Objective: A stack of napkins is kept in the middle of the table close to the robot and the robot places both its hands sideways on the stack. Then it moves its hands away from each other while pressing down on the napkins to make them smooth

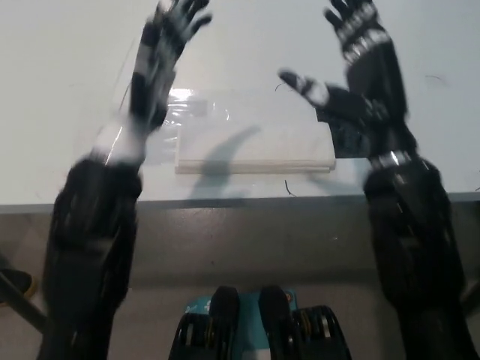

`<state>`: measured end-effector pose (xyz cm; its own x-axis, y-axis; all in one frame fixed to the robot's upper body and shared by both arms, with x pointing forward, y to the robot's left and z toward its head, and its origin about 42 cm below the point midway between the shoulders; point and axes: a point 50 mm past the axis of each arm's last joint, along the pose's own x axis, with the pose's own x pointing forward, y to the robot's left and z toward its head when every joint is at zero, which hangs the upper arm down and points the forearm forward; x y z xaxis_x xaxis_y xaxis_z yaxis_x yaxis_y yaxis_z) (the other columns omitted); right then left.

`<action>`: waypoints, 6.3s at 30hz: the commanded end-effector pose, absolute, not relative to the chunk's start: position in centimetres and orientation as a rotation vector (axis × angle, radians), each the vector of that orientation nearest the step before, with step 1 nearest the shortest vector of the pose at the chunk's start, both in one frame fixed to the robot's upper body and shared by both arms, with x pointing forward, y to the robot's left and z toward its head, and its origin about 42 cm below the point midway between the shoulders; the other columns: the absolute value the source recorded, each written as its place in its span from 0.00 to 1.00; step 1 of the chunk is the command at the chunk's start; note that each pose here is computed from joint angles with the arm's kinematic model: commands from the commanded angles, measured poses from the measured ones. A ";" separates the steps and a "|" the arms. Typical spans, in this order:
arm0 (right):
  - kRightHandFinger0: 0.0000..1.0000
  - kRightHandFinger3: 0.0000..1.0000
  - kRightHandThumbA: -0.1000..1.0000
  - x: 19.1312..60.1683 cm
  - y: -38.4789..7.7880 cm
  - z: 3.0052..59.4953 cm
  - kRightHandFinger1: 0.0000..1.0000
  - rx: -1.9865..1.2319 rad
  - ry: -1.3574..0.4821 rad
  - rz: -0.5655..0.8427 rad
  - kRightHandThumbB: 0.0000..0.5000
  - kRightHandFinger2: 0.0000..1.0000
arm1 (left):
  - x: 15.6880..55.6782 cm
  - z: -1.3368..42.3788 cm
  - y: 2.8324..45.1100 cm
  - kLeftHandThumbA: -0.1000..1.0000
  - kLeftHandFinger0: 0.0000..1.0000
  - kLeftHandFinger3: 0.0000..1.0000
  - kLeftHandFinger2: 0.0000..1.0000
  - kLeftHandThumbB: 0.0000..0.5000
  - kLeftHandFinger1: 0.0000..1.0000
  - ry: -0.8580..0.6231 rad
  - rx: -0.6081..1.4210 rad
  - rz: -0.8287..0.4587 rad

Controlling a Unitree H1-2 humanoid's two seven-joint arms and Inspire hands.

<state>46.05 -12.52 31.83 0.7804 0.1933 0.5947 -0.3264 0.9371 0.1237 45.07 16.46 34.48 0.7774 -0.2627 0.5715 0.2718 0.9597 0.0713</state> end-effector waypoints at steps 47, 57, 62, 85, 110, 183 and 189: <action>1.00 1.00 1.00 53.9 -3.9 22.3 1.00 0.644 0.040 0.190 0.46 1.00 | 55.4 20.5 15.4 1.00 1.00 1.00 1.00 0.48 1.00 0.125 -0.366 -0.095; 1.00 1.00 1.00 52.7 -4.2 19.2 1.00 0.678 0.094 0.171 0.39 1.00 | 54.4 18.2 15.0 1.00 1.00 1.00 1.00 0.43 1.00 0.159 -0.357 -0.100; 1.00 1.00 1.00 52.0 -4.3 17.8 1.00 0.685 0.118 0.168 0.41 1.00 | 54.0 17.7 14.0 1.00 1.00 1.00 1.00 0.42 1.00 0.150 -0.353 -0.123; 1.00 1.00 1.00 52.8 -13.8 15.0 1.00 0.701 0.119 -0.010 0.49 1.00 | 52.7 14.7 19.6 1.00 1.00 1.00 1.00 0.49 1.00 0.146 -0.187 -0.139; 1.00 1.00 1.00 54.4 -19.6 18.3 1.00 0.720 -0.086 -0.023 0.49 1.00 | 51.5 20.4 30.2 1.00 1.00 1.00 1.00 0.45 1.00 -0.067 -0.132 -0.139; 1.00 1.00 1.00 28.2 -18.0 10.6 1.00 0.074 -0.398 0.187 0.18 1.00 | 25.0 10.1 26.7 1.00 1.00 1.00 1.00 0.56 1.00 -0.223 0.285 -0.166; 1.00 1.00 1.00 25.9 -18.4 9.6 1.00 0.058 -0.360 0.182 0.25 1.00 | 23.1 8.9 26.2 1.00 1.00 1.00 1.00 0.60 1.00 -0.178 0.262 -0.177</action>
